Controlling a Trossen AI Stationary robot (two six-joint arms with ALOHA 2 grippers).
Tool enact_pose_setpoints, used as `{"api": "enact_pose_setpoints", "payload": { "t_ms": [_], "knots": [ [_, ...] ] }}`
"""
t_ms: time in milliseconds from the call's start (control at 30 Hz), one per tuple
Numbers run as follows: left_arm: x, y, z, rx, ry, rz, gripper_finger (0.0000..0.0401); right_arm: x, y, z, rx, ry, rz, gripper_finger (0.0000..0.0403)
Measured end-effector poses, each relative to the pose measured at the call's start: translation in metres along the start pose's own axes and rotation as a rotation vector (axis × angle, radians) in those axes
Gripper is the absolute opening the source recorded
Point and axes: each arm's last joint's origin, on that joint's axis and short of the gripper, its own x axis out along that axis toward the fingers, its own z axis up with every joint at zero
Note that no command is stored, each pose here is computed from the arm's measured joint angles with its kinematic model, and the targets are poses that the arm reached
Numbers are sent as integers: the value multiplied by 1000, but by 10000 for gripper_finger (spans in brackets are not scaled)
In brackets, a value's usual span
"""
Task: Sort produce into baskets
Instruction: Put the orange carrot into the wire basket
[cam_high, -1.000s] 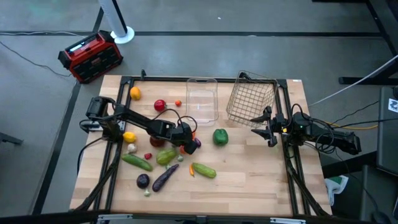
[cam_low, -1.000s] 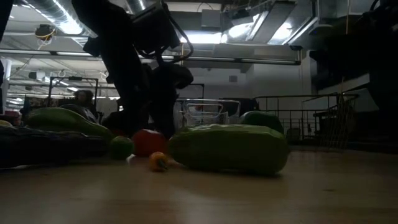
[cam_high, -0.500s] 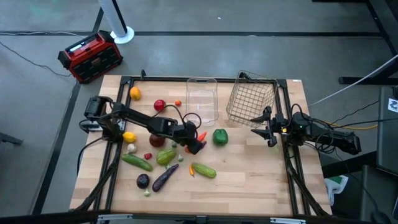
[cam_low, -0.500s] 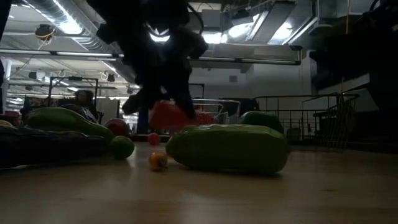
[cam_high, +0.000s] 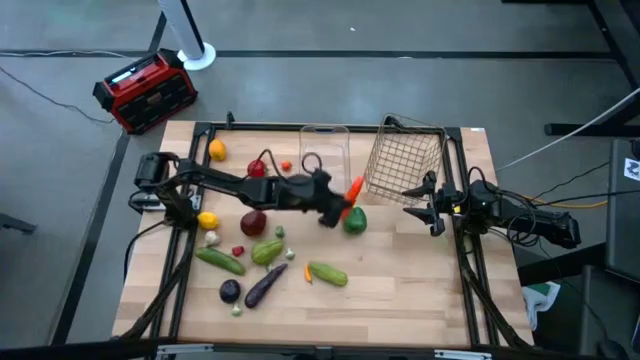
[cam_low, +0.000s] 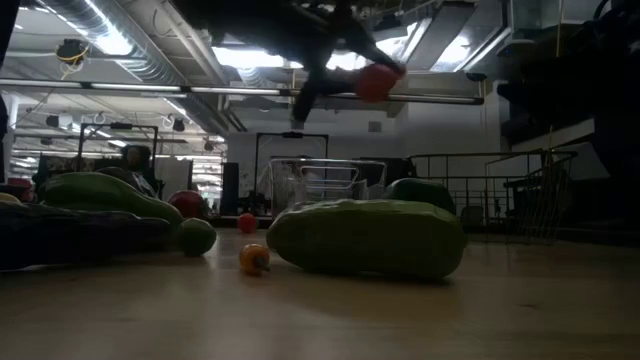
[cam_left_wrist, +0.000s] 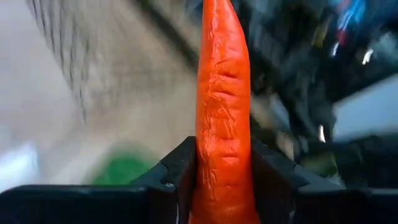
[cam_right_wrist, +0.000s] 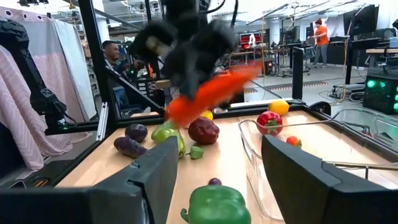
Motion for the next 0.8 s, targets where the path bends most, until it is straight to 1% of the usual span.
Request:
{"api": "enact_pose_setpoints", "payload": {
  "t_ms": [100, 233, 400, 500, 600, 667, 733, 800],
  "knots": [
    [11, 4, 15, 65, -177, -21, 126, 0, 0, -1, 3, 15, -2, 230],
    [33, 6, 33, 155, -307, -48, 134, 0, 0, -2, 4, 22, -3, 230],
    [74, 6, 46, 300, -353, -15, 134, 0, 0, -3, 6, 32, -4, 230],
    [95, 9, 48, 386, -364, 8, 136, 0, 0, -3, 6, 32, -4, 230],
    [109, 17, 48, 456, -364, 36, 143, 0, 0, -3, 6, 32, -4, 230],
    [116, 26, 46, 472, -355, 58, 150, 0, 0, -3, 6, 32, -4, 230],
    [122, 33, 45, 465, -347, 70, 160, 0, 0, -3, 6, 33, -4, 230],
    [125, 39, 45, 458, -337, 65, 173, 0, 0, -3, 6, 33, -4, 230]
  ]
}}
